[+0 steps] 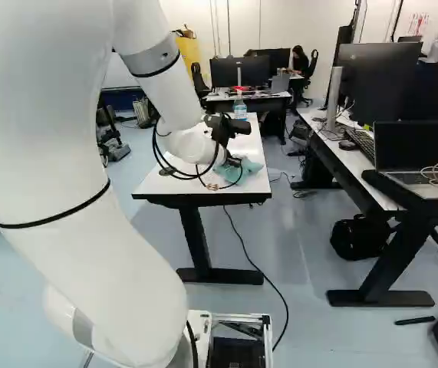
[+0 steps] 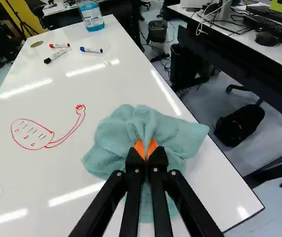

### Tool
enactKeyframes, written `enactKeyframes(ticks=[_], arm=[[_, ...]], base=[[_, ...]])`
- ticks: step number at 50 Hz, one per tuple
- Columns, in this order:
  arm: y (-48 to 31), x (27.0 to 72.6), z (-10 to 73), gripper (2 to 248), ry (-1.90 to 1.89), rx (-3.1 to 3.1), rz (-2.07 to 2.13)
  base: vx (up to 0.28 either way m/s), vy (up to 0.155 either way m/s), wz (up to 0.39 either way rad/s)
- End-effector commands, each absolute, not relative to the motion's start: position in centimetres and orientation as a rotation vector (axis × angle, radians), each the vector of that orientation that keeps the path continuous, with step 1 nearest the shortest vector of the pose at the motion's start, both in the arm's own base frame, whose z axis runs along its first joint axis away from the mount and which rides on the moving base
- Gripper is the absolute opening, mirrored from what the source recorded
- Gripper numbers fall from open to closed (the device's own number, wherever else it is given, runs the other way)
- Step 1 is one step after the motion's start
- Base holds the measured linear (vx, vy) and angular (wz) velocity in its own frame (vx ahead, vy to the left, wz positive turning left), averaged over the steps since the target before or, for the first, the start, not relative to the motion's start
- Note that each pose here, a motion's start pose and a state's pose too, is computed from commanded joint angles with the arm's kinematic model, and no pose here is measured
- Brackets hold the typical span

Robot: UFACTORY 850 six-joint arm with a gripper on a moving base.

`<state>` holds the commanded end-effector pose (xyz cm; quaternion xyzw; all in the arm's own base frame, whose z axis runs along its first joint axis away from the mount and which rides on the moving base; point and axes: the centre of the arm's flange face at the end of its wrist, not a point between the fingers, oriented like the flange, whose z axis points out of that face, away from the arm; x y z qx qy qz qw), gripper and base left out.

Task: Clean the table with the green towel

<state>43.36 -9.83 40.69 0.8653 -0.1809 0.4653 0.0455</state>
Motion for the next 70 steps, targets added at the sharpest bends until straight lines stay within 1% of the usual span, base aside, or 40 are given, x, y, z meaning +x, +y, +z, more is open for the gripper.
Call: enactKeyframes(ticks=[20,70], arm=[[-9.3,43.1,42.3,24,-0.563,2.673,1.399],[-5.8,50.7,47.4,24,-0.527,2.701,1.517]], base=[[0.000,0.000,0.000],[0.000,0.000,0.000]])
